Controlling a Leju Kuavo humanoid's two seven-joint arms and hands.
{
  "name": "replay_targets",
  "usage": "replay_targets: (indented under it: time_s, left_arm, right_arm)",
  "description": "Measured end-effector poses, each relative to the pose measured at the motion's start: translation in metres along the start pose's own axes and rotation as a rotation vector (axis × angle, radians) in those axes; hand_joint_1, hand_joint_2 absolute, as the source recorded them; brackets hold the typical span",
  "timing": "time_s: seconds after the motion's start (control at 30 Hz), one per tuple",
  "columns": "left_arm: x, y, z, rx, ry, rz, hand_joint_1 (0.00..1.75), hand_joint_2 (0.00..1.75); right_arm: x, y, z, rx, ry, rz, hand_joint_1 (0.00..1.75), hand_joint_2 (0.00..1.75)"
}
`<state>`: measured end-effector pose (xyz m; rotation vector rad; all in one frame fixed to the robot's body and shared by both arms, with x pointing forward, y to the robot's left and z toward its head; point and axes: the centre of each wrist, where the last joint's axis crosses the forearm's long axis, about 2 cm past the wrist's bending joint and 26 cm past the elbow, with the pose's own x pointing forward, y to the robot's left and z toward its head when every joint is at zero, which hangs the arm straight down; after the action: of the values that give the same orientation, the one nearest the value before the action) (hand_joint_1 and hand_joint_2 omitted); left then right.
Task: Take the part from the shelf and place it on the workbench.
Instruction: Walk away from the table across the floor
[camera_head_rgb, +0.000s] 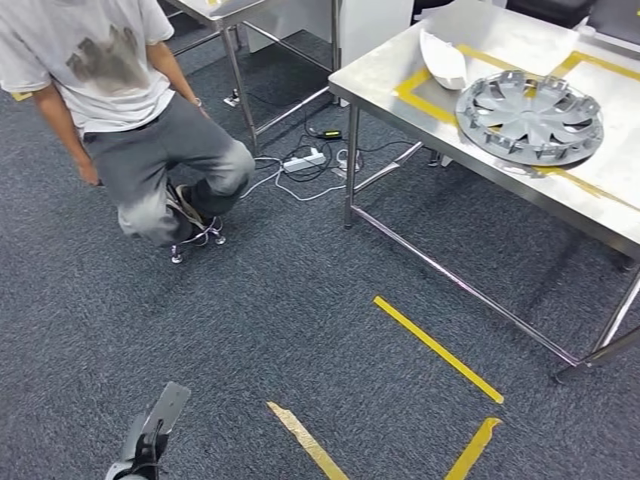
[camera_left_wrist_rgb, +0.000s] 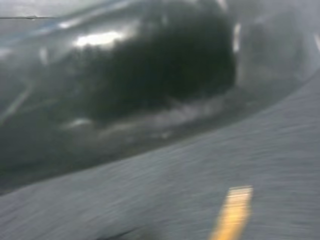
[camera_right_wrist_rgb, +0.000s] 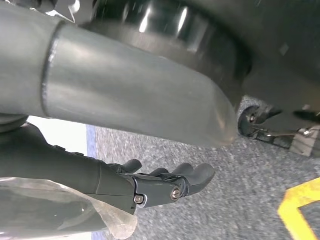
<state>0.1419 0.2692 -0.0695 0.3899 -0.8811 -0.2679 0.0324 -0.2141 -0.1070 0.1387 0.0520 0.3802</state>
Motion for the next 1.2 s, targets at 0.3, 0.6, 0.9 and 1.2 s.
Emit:
replay_targets:
  time_s: [0.3, 0.6, 0.9, 1.2]
  left_arm:
    - [-0.064, -0.027, 0.039, -0.218, 0.571, -0.099, 0.00, 1.75]
    - [-0.071, -0.040, 0.051, -0.320, 0.631, -0.145, 0.00, 1.75]
    - [-0.072, -0.040, 0.052, -0.329, 0.623, -0.174, 0.00, 0.00]
    - [-0.075, -0.040, 0.054, -0.327, 0.633, -0.178, 0.00, 0.00]
  right_arm:
    - [0.007, 0.000, 0.001, 0.013, 0.017, 0.053, 0.00, 0.00]
    - [0.009, 0.000, 0.002, 0.034, 0.008, 0.075, 0.00, 0.00]
    - [0.007, 0.001, 0.001, 0.042, 0.009, 0.089, 0.00, 0.00]
    - [0.010, 0.000, 0.002, 0.048, -0.001, 0.093, 0.00, 0.00]
